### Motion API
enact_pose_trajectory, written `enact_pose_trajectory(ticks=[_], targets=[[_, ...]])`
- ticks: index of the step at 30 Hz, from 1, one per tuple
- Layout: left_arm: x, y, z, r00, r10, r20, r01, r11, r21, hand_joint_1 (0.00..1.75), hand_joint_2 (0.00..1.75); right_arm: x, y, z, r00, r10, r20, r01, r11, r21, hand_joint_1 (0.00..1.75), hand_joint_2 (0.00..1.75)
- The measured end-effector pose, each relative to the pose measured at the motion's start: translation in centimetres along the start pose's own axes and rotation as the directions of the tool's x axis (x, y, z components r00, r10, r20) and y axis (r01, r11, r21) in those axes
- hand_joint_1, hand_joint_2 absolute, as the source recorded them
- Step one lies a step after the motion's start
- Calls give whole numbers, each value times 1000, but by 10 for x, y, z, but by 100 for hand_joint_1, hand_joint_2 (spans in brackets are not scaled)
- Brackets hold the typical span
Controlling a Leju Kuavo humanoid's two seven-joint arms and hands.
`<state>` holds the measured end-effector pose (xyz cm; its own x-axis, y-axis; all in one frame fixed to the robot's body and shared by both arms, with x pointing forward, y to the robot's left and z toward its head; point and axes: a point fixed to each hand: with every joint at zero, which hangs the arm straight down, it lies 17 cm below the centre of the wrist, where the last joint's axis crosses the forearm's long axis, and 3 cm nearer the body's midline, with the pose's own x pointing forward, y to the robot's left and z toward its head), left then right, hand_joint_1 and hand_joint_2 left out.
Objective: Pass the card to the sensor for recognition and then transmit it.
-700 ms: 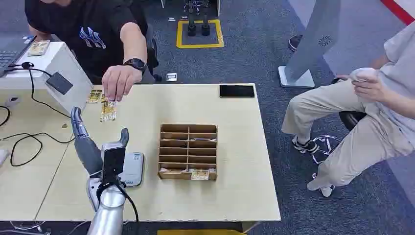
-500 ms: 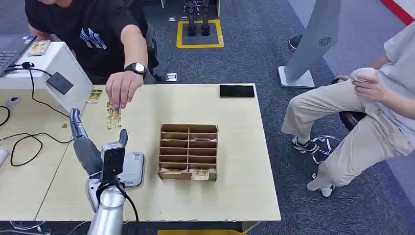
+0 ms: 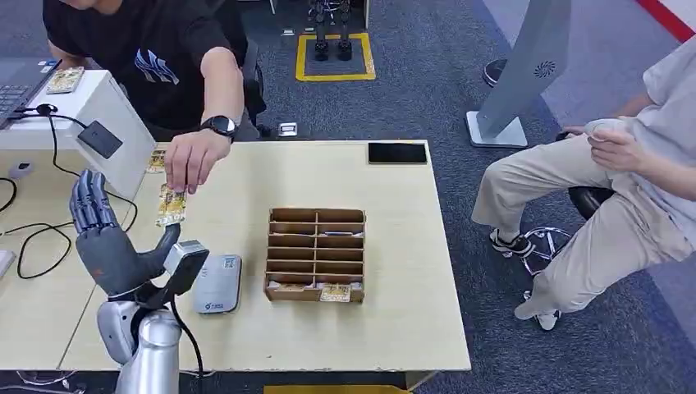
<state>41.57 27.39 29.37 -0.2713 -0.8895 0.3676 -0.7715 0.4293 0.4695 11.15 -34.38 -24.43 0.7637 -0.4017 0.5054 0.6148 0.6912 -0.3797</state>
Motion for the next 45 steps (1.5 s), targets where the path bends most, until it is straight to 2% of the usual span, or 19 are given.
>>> enact_pose_trajectory(ticks=[11, 12, 13, 18, 28, 45], targets=[[-15, 8, -1, 994, 65, -92, -60, 997, 47, 3, 175, -4, -1, 0, 1000, 8, -18, -8, 1000, -4, 0, 175], [-16, 8, -1, 993, 71, -98, -66, 997, 50, 145, 175, -4, -2, 0, 1000, 7, -19, -7, 1000, -5, 0, 175], [-17, 8, -1, 992, 75, -101, -70, 996, 50, 175, 175, -4, -2, 0, 1000, 6, -20, -6, 1000, -6, 0, 175], [-18, 7, 1, 991, 82, -107, -77, 996, 50, 175, 175, -5, -2, -1, 1000, 5, -23, -5, 1000, -8, 0, 175], [-8, 4, 0, 998, 43, -51, -42, 999, 27, 175, 175, -2, -1, -1, 1000, 19, -10, -19, 1000, -4, 0, 175], [-8, 5, 0, 998, 46, -48, -45, 999, 28, 175, 175, -2, -2, -2, 1000, 20, -14, -21, 1000, -5, 0, 175]])
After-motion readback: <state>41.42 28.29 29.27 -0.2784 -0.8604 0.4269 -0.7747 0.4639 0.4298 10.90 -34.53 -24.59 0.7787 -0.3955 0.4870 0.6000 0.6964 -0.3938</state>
